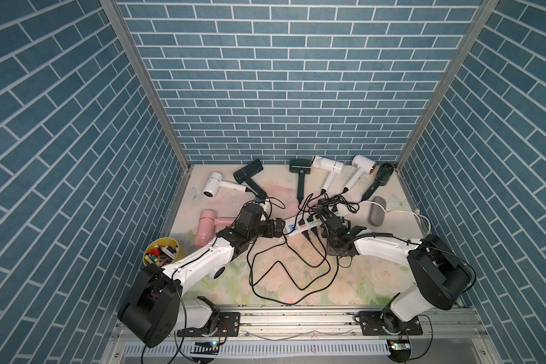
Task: Charge the blow dryers
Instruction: Pick up the plug from the center of the board.
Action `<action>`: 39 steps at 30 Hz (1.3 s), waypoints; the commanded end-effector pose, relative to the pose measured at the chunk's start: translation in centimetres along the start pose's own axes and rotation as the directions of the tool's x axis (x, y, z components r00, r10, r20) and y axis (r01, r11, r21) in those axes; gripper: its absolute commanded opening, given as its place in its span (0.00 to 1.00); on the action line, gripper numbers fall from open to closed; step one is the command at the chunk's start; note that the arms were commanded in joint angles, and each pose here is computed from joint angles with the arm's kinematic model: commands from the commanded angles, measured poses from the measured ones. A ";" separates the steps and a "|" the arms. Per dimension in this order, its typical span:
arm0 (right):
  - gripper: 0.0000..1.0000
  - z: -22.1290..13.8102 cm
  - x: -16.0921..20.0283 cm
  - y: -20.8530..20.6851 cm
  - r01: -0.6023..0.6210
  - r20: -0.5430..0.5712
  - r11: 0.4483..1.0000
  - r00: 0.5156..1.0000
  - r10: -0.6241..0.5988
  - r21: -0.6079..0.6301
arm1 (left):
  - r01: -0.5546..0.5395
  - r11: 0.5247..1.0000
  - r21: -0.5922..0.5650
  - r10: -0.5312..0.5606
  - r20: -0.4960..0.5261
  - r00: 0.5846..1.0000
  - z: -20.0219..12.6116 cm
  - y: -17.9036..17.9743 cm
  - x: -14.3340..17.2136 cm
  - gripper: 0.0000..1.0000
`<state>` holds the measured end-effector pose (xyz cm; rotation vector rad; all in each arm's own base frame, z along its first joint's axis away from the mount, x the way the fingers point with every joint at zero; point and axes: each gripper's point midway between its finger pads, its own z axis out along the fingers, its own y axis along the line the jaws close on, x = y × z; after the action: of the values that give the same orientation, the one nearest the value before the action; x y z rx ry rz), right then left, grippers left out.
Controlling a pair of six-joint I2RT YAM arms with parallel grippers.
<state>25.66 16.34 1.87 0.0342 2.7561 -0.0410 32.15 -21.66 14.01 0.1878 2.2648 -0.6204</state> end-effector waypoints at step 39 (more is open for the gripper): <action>0.00 -15.0 -7.8 9.2 0.609 0.445 0.518 0.793 -0.416 -0.600 | 0.172 0.763 0.623 0.020 -0.290 0.957 0.5 -14.5 -3.5 0.79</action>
<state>28.72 25.03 18.35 -0.8361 2.2587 0.7553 30.91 -33.13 20.73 0.5120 2.2614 -1.3895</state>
